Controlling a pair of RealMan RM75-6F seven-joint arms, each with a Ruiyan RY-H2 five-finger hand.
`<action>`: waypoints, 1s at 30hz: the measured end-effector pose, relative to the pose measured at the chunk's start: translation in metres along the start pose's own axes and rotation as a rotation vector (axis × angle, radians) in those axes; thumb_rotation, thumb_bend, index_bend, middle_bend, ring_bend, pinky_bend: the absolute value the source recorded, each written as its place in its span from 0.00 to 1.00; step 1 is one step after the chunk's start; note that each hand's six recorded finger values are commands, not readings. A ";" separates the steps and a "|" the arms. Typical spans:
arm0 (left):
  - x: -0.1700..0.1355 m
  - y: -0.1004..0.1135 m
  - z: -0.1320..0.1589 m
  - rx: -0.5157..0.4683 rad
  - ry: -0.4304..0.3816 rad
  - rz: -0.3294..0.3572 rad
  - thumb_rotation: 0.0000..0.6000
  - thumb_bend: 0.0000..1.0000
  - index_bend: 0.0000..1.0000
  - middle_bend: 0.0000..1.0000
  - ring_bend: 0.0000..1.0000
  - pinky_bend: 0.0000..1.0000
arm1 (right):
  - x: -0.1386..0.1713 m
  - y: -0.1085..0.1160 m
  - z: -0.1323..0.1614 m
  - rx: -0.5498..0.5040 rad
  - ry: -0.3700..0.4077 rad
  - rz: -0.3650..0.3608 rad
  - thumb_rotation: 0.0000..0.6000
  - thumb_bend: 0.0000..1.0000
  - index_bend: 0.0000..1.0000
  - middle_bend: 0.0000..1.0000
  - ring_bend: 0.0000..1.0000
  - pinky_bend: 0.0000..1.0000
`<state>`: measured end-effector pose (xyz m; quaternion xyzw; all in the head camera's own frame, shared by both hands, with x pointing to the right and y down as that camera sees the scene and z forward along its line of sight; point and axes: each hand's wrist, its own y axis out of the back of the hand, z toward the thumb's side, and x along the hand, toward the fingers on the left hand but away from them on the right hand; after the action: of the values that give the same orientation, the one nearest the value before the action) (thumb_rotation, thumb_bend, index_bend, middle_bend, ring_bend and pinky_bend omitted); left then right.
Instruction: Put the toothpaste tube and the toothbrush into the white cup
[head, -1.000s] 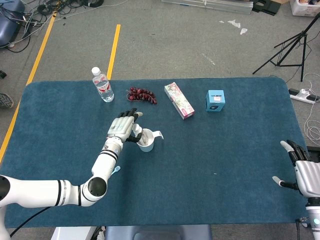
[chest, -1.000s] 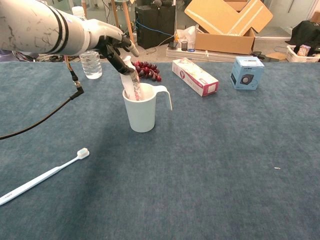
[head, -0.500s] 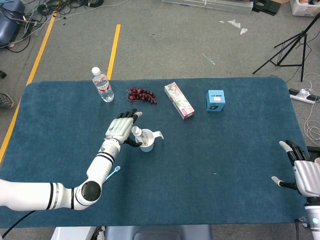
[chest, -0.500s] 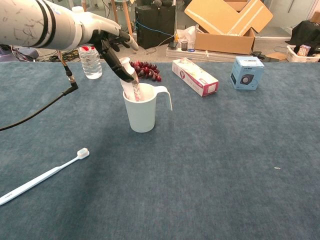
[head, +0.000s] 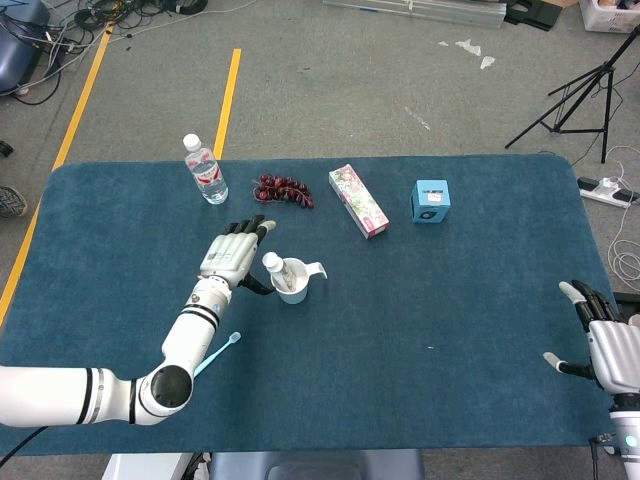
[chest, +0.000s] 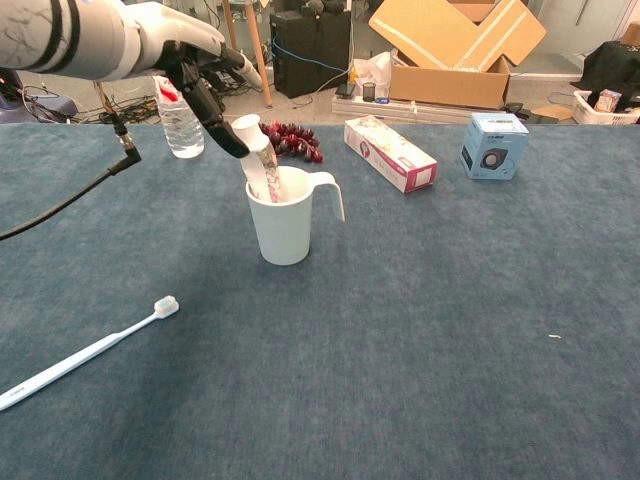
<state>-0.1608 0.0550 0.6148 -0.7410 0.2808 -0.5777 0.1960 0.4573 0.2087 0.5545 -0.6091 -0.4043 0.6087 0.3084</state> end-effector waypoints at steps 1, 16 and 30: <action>-0.003 0.002 -0.002 0.008 0.003 0.002 1.00 0.12 0.00 0.00 0.00 0.02 | 0.000 0.000 0.000 0.000 0.000 0.000 1.00 0.02 0.14 0.11 0.11 0.37; -0.052 0.015 -0.043 0.154 0.041 0.075 1.00 0.12 0.00 0.00 0.00 0.02 | -0.001 -0.003 0.002 0.006 0.001 0.008 1.00 0.02 0.14 0.11 0.11 0.37; -0.095 -0.002 -0.078 0.221 0.058 0.082 1.00 0.12 0.00 0.00 0.00 0.02 | 0.000 -0.004 0.004 0.008 0.005 0.010 1.00 0.02 0.15 0.11 0.11 0.37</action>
<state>-0.2519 0.1201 0.5652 -0.6857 0.2509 -0.6179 0.2916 0.4534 0.2099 0.5580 -0.6113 -0.3980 0.6105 0.3087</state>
